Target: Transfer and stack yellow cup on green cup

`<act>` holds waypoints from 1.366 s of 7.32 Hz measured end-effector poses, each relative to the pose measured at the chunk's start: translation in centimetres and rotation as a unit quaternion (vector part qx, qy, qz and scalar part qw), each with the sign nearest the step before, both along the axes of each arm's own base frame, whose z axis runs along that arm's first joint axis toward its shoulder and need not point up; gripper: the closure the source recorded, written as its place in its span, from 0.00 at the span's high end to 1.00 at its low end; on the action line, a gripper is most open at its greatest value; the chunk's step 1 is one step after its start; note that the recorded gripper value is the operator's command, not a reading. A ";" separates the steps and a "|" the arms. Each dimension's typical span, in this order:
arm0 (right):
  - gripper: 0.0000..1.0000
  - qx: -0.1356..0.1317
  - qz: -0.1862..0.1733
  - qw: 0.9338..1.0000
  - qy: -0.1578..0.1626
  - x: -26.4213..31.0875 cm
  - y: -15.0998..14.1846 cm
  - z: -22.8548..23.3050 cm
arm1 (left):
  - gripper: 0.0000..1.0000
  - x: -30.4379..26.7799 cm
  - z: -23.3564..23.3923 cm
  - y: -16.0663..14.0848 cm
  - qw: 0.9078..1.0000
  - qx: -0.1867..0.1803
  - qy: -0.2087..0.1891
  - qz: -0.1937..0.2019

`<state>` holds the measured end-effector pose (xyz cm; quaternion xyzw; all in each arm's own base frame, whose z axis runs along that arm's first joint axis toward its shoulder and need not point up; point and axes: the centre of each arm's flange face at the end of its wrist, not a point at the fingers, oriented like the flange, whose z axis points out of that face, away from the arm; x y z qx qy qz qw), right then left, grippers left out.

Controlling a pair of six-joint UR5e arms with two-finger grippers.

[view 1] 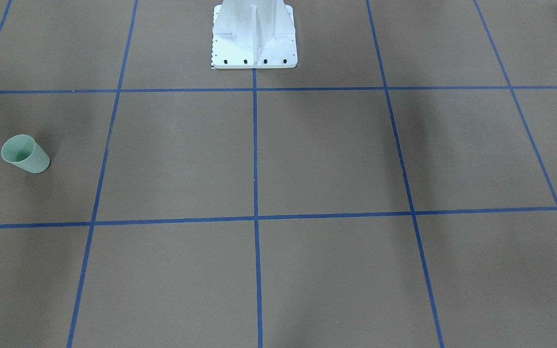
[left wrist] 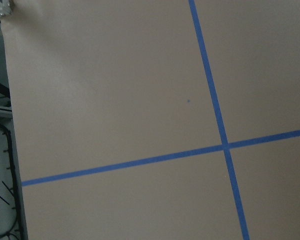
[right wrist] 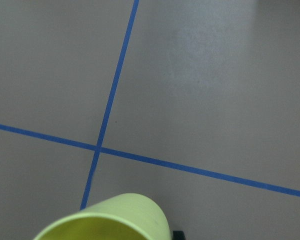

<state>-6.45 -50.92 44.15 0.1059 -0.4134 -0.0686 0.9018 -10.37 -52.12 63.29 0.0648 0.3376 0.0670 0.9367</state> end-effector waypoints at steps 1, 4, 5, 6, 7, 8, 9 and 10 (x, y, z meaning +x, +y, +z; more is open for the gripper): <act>0.00 -0.003 0.009 1.000 -0.007 0.2 1.8 2.2 | 1.00 0.4 0.4 1.2 1.000 -0.007 0.026 0.002; 0.00 -0.022 0.016 0.999 -0.030 -2.5 6.3 7.2 | 1.00 1.0 -0.4 4.0 0.999 -0.003 0.050 0.003; 0.00 -0.031 0.014 0.999 -0.036 -4.6 7.0 7.5 | 1.00 1.0 -0.5 4.3 0.999 -0.002 0.050 0.003; 0.00 -0.033 0.013 0.999 -0.041 -5.5 7.9 8.3 | 1.00 1.0 -0.6 4.4 0.999 -0.001 0.051 0.003; 0.00 -0.037 0.012 0.998 -0.041 -5.5 9.0 9.4 | 1.00 1.0 -0.6 4.4 0.999 -0.001 0.051 0.003; 0.01 -0.041 0.012 0.998 -0.039 -5.4 9.7 10.2 | 1.00 1.0 -0.6 4.4 0.999 -0.001 0.051 0.003; 0.01 -0.043 0.013 0.998 -0.037 -5.3 10.0 10.7 | 1.00 1.0 -0.7 4.4 0.999 -0.001 0.051 0.003; 0.02 -0.043 0.015 0.998 -0.036 -5.4 9.8 10.8 | 1.00 1.0 -0.7 4.4 0.999 0.000 0.051 0.003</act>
